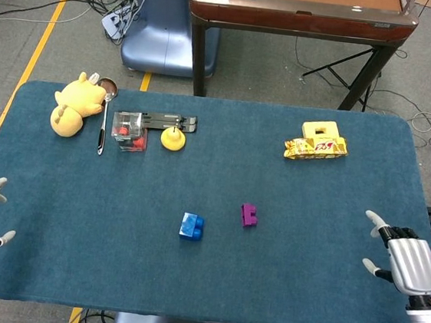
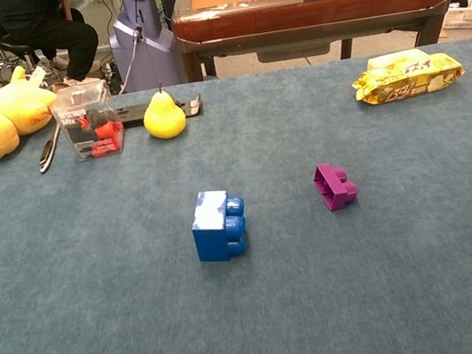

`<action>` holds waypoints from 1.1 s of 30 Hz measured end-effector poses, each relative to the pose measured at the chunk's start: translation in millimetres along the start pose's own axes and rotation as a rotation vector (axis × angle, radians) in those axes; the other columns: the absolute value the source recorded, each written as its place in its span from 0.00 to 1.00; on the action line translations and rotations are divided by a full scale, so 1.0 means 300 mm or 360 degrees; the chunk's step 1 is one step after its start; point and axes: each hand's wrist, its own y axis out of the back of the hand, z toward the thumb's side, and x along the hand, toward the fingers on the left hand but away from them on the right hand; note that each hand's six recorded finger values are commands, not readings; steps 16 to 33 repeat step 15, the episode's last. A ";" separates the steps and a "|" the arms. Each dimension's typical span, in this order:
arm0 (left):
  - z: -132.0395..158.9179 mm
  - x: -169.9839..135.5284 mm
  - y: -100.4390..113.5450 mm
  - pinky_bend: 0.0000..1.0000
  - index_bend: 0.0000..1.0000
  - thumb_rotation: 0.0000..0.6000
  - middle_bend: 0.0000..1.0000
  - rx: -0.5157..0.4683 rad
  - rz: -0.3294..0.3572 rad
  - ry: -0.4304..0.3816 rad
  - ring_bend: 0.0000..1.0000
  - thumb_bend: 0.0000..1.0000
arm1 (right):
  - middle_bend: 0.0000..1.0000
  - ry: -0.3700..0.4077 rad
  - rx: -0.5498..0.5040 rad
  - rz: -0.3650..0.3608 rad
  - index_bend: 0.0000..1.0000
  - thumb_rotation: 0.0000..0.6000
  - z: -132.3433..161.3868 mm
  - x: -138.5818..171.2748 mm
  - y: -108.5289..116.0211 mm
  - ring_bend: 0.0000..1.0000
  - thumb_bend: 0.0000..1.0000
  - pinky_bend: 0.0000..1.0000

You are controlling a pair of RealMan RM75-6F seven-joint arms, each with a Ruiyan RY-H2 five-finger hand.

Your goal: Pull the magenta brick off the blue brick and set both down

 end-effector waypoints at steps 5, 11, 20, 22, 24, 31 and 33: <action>-0.027 -0.027 -0.021 0.49 0.15 1.00 0.35 0.0007 -0.0016 0.0026 0.34 0.03 | 0.43 -0.0018 -0.0005 -0.0040 0.19 1.00 -0.009 0.024 0.023 0.42 0.00 0.40; -0.024 -0.029 -0.031 0.49 0.15 1.00 0.35 0.0019 -0.0019 0.0013 0.34 0.03 | 0.43 -0.0034 -0.0023 -0.0055 0.19 1.00 -0.015 0.032 0.032 0.42 0.00 0.40; -0.012 -0.027 -0.038 0.49 0.15 1.00 0.35 0.0041 -0.0027 -0.0012 0.34 0.03 | 0.43 -0.0033 -0.0023 -0.0033 0.19 1.00 -0.013 0.031 0.023 0.42 0.00 0.40; -0.012 -0.027 -0.038 0.49 0.15 1.00 0.35 0.0041 -0.0027 -0.0012 0.34 0.03 | 0.43 -0.0033 -0.0023 -0.0033 0.19 1.00 -0.013 0.031 0.023 0.42 0.00 0.40; -0.012 -0.027 -0.038 0.49 0.15 1.00 0.35 0.0041 -0.0027 -0.0012 0.34 0.03 | 0.43 -0.0033 -0.0023 -0.0033 0.19 1.00 -0.013 0.031 0.023 0.42 0.00 0.40; -0.012 -0.027 -0.038 0.49 0.15 1.00 0.35 0.0041 -0.0027 -0.0012 0.34 0.03 | 0.43 -0.0033 -0.0023 -0.0033 0.19 1.00 -0.013 0.031 0.023 0.42 0.00 0.40; -0.012 -0.027 -0.038 0.49 0.15 1.00 0.35 0.0041 -0.0027 -0.0012 0.34 0.03 | 0.43 -0.0033 -0.0023 -0.0033 0.19 1.00 -0.013 0.031 0.023 0.42 0.00 0.40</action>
